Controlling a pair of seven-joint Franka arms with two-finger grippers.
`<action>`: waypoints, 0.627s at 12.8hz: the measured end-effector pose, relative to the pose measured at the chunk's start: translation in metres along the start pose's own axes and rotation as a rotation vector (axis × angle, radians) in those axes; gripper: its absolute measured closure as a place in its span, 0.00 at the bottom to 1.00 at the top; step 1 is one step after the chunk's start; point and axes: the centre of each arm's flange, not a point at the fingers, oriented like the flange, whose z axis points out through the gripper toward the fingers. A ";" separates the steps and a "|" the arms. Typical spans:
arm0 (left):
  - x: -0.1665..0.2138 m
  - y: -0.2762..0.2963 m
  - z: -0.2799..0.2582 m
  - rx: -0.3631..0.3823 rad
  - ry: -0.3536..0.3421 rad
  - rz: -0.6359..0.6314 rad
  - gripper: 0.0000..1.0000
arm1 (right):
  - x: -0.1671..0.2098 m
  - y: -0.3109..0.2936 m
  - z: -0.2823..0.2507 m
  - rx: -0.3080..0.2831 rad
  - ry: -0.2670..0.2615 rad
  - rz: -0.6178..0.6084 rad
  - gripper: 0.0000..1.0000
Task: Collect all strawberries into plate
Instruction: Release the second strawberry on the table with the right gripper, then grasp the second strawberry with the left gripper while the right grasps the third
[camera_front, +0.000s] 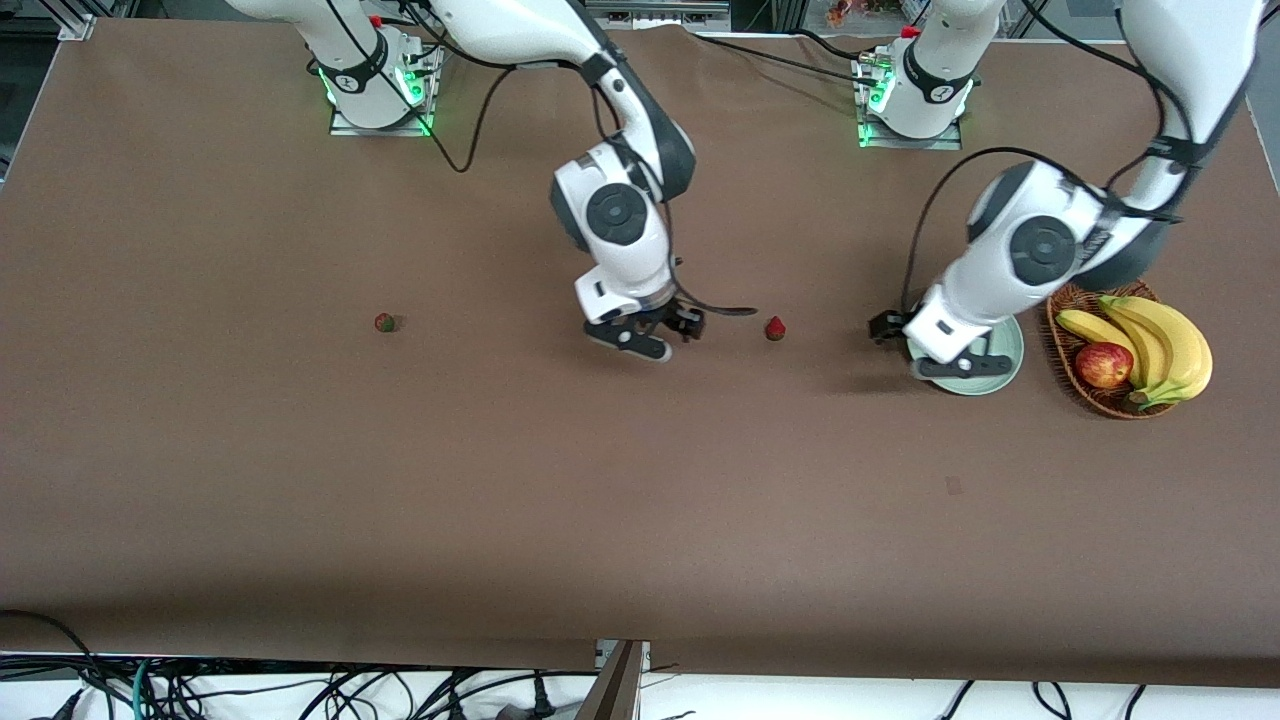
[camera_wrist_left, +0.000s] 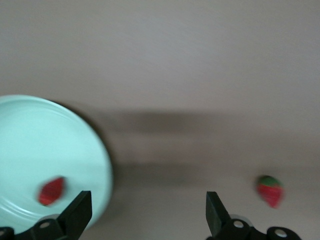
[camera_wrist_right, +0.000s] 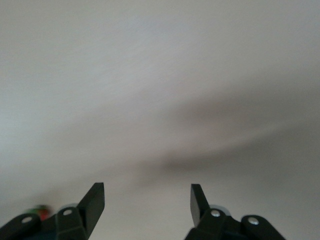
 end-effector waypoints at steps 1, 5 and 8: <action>-0.010 0.025 0.002 0.002 -0.001 -0.015 0.00 | 0.017 0.025 -0.009 -0.021 -0.006 -0.046 0.19; -0.045 0.105 0.019 -0.045 -0.004 -0.110 0.00 | 0.074 0.149 -0.034 -0.075 -0.054 -0.199 0.16; -0.055 0.132 0.055 -0.061 -0.012 -0.167 0.00 | 0.100 0.245 -0.025 -0.123 -0.111 -0.283 0.15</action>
